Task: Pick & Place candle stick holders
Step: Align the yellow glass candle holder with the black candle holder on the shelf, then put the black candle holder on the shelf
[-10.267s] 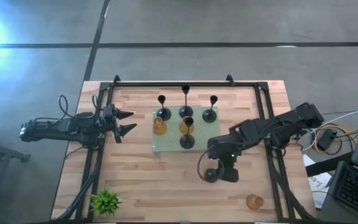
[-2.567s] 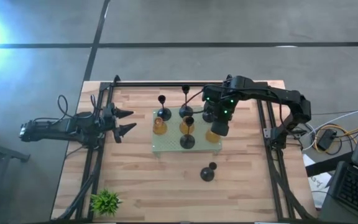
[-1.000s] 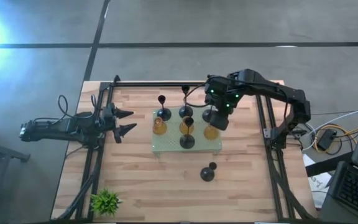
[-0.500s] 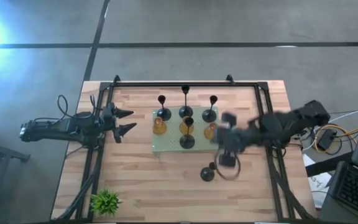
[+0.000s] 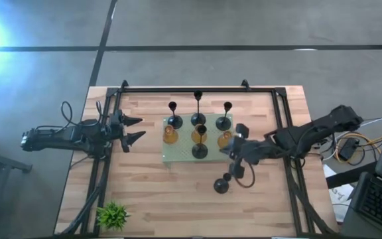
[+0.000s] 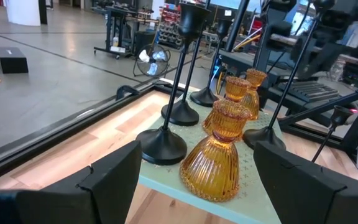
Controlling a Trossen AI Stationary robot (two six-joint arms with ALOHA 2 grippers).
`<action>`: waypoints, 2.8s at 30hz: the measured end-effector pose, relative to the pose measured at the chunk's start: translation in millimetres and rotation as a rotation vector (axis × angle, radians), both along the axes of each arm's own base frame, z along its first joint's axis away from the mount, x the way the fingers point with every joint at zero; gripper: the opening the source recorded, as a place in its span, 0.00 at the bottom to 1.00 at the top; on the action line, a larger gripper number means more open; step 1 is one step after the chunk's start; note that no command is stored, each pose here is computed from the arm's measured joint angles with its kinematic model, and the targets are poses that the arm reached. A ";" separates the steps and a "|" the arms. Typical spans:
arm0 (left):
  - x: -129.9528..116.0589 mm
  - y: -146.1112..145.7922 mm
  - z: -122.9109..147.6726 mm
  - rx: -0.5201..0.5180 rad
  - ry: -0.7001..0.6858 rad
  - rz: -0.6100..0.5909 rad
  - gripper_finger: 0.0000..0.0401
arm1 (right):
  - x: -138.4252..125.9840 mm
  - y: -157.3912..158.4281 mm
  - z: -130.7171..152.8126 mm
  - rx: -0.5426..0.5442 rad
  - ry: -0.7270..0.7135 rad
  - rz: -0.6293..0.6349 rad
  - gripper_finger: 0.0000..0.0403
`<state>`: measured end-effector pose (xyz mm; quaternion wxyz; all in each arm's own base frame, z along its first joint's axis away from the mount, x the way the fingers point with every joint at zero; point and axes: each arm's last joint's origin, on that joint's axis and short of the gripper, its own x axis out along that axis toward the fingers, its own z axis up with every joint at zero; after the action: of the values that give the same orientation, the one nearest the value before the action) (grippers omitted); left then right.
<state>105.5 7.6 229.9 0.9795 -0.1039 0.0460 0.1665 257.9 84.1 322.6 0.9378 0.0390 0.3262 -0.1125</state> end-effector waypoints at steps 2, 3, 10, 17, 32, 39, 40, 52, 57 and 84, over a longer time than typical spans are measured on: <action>0.0 0.0 0.1 0.000 0.000 0.000 0.78 | -6.3 -7.7 -5.6 0.044 0.007 -0.028 0.02; 0.0 0.0 0.0 0.000 0.000 0.000 0.78 | -8.6 -10.9 -8.1 0.063 0.011 -0.038 0.02; 0.0 0.0 0.2 0.001 -0.001 -0.001 0.78 | -15.5 -23.3 -22.7 0.103 -0.026 -0.060 0.02; 0.1 0.0 0.6 0.004 -0.004 -0.001 0.78 | -12.2 -31.0 -41.2 0.114 -0.004 -0.076 0.02; 0.1 0.0 0.4 0.004 -0.002 -0.001 0.78 | -8.9 -36.3 -40.7 0.065 -0.038 -0.119 0.02; 0.0 0.0 0.1 0.004 0.000 -0.001 0.78 | -8.9 -38.9 -41.5 0.049 -0.033 -0.136 0.02; 0.0 0.0 0.1 0.004 0.000 -0.001 0.78 | -9.3 -39.3 -41.7 0.039 -0.030 -0.142 0.02; 0.0 0.0 0.1 0.004 0.000 -0.001 0.78 | -9.4 -41.6 -40.8 -0.009 -0.036 -0.170 0.02; 0.0 0.0 0.2 0.004 0.000 -0.001 0.78 | -9.5 -41.7 -40.7 -0.018 -0.036 -0.169 0.02; -0.1 0.0 -0.2 0.004 0.004 -0.001 0.78 | -20.7 6.6 2.6 0.012 -0.107 0.070 0.02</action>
<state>105.5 7.6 229.7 0.9797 -0.1016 0.0476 0.1664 237.2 90.7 325.2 0.9569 0.0392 0.2777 -0.0752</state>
